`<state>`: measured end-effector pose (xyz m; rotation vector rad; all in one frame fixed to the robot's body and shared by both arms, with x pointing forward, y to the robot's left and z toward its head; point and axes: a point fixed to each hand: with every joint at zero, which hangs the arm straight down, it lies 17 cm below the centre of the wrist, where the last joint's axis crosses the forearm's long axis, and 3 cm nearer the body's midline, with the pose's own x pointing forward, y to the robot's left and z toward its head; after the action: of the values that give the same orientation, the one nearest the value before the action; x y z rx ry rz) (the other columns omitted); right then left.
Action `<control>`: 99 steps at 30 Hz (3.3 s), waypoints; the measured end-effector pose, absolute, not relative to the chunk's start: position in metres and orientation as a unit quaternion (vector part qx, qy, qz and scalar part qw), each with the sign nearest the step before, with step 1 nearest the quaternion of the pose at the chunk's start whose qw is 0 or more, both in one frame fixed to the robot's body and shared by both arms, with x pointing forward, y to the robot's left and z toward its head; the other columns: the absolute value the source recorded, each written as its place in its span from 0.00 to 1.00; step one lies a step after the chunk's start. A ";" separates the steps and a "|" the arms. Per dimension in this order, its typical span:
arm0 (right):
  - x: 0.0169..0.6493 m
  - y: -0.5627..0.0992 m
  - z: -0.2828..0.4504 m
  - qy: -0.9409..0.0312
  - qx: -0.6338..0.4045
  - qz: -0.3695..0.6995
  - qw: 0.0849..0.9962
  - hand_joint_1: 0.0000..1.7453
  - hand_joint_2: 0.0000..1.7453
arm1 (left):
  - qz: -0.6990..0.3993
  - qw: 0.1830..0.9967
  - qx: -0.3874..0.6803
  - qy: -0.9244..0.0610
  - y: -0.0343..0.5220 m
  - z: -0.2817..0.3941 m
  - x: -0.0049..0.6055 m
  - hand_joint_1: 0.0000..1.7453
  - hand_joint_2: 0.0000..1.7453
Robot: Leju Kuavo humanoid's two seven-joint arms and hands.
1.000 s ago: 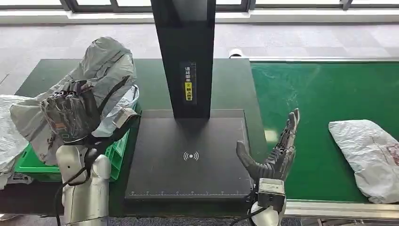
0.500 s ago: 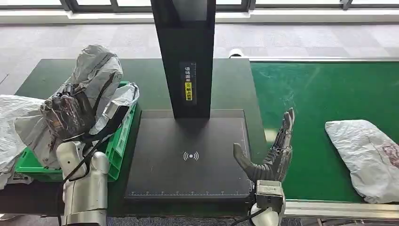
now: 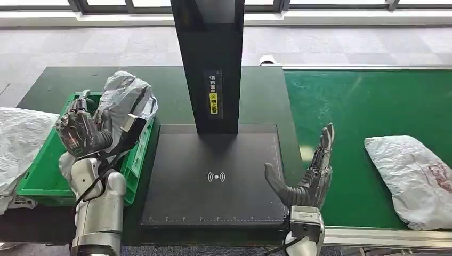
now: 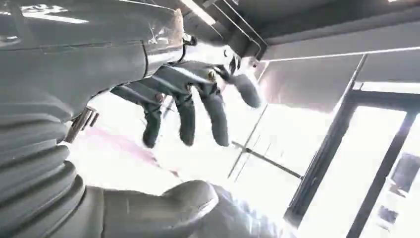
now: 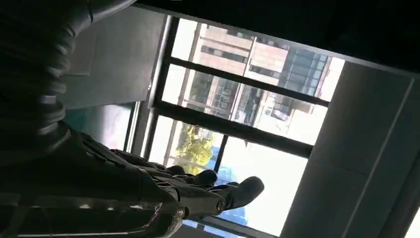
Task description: Moved the parcel from conveyor to table for the left to box.
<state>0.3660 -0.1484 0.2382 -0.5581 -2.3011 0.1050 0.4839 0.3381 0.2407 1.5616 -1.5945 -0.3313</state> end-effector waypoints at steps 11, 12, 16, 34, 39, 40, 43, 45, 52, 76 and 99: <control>0.366 -0.147 0.237 -0.899 -0.220 0.056 0.376 0.00 1.00 | -0.132 0.447 0.627 -0.624 0.355 0.223 0.484 0.00 1.00; 0.366 -0.147 0.237 -0.899 -0.220 0.056 0.376 0.00 1.00 | -0.132 0.448 0.627 -0.624 0.356 0.223 0.484 0.00 1.00; 0.367 -0.147 0.237 -0.898 -0.219 0.055 0.376 0.00 1.00 | -0.128 0.455 0.627 -0.619 0.360 0.218 0.483 0.00 1.00; 0.381 -0.187 0.216 -0.860 -0.313 0.059 0.398 0.00 1.00 | 0.200 0.402 0.488 -0.748 0.415 0.234 0.414 0.00 1.00; 0.390 -0.228 0.189 -0.824 -0.373 0.066 0.421 0.00 1.00 | 0.234 0.387 0.399 -0.798 0.371 0.250 0.409 0.00 1.00; 0.390 -0.231 0.185 -0.820 -0.376 0.066 0.426 0.00 1.00 | 0.231 0.382 0.394 -0.804 0.366 0.256 0.410 0.00 1.00; 0.392 -0.236 0.177 -0.810 -0.390 0.077 0.432 0.00 1.00 | 0.232 0.377 0.363 -0.820 0.355 0.263 0.411 0.00 1.00; 0.395 -0.244 0.171 -0.789 -0.421 0.109 0.434 0.00 1.00 | 0.239 0.380 0.300 -0.842 0.343 0.266 0.413 0.00 1.00; 0.402 -0.325 0.140 -0.632 -0.588 0.231 0.449 0.00 1.00 | 0.200 0.365 0.034 -0.908 0.279 0.285 0.409 0.00 1.00; 0.390 -0.458 0.005 -0.343 -0.662 0.229 0.625 0.00 1.00 | 0.140 0.355 -0.209 -0.900 0.207 0.276 0.366 0.00 1.00; 0.400 -0.446 -0.038 -0.323 -0.623 0.286 0.653 0.00 1.00 | 0.137 0.358 -0.212 -0.899 0.206 0.273 0.363 0.00 1.00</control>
<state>0.3997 -0.4457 -0.0377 -1.4136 -0.7319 0.6488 0.3633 0.2056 0.2732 -0.5461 -2.3207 0.3543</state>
